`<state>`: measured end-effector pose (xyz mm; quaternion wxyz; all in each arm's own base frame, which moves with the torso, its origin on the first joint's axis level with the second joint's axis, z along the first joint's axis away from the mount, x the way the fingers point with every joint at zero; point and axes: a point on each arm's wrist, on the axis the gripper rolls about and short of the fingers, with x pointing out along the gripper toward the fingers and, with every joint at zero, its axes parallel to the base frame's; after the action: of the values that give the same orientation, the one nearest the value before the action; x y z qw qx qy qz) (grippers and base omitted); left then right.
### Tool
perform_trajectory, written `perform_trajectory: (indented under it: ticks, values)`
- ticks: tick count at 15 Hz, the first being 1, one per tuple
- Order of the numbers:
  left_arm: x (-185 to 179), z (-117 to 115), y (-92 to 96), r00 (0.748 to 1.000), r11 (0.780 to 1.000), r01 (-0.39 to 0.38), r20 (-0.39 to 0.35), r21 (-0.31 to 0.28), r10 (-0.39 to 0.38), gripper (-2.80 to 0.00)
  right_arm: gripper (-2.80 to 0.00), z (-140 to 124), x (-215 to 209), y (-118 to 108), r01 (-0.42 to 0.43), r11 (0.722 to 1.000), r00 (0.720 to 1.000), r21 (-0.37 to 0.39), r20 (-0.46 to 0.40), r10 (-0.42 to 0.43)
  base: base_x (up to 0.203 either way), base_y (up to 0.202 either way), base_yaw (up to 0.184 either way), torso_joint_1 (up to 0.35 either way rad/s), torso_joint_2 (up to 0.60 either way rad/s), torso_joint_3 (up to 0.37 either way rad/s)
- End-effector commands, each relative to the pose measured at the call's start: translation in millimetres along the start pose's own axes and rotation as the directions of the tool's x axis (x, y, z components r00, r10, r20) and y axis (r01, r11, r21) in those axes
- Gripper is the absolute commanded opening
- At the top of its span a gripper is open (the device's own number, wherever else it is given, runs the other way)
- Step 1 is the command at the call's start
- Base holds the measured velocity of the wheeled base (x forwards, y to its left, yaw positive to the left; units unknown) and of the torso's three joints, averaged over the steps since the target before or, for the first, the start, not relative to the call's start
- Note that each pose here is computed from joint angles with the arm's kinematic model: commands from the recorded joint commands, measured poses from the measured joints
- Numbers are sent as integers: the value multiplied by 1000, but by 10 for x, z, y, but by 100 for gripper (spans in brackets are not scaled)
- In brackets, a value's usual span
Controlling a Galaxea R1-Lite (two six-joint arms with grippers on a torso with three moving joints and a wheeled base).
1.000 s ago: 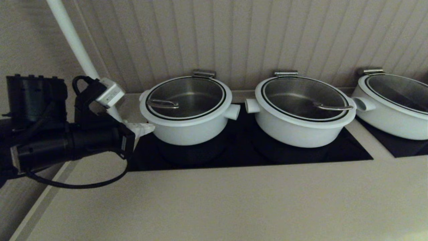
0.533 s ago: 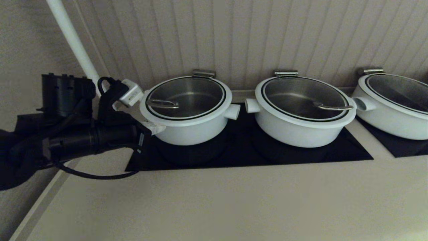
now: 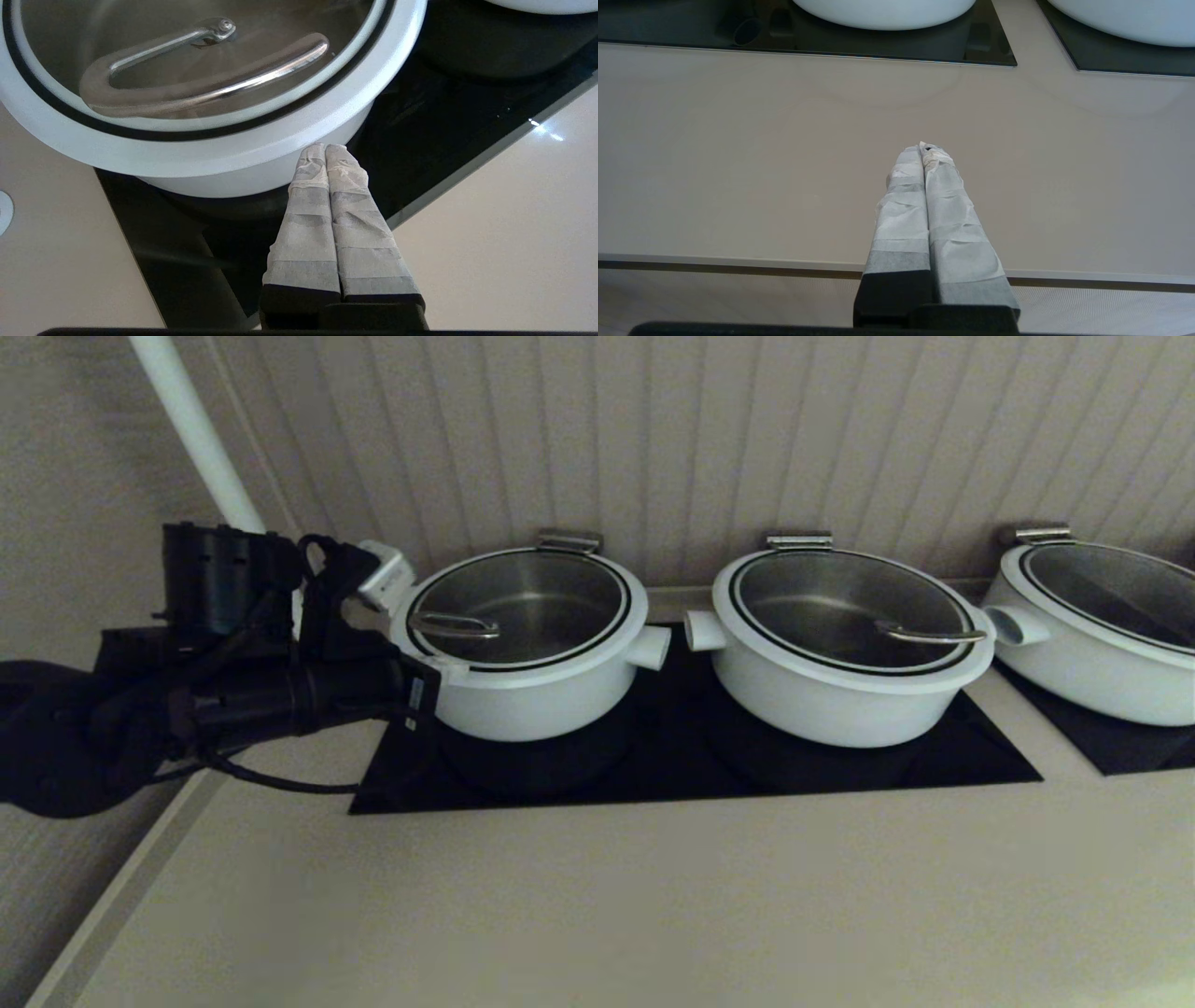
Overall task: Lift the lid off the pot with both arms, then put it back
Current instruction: Open the food pot lid a small opening with the left arm
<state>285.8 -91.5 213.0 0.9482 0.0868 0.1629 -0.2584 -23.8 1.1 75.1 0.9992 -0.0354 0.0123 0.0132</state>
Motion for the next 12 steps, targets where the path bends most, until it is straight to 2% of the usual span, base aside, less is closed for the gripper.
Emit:
perform_trajectory:
  ticks: [1,4,7,12]
  values:
    - [49,-12,7,1000,1000,2,-7,-2,-2,-280,-280,-1,1,0,-1,1000,1000,-1,-1,1,0,0,0,0,0,0]
    - [115,-23,24,1000,1000,-13,8,-2,13,-280,-280,-1,2,0,-1,1000,1000,-1,-2,1,0,0,0,0,0,0]
    - [241,-18,64,995,997,-80,60,5,80,-280,-280,-1,2,0,-1,1000,1000,-1,-2,1,0,0,0,0,0,0]
    - [258,-22,73,994,996,-86,62,5,86,-280,-280,-2,1,0,-1,1000,1000,-1,-1,1,0,0,0,0,0,0]
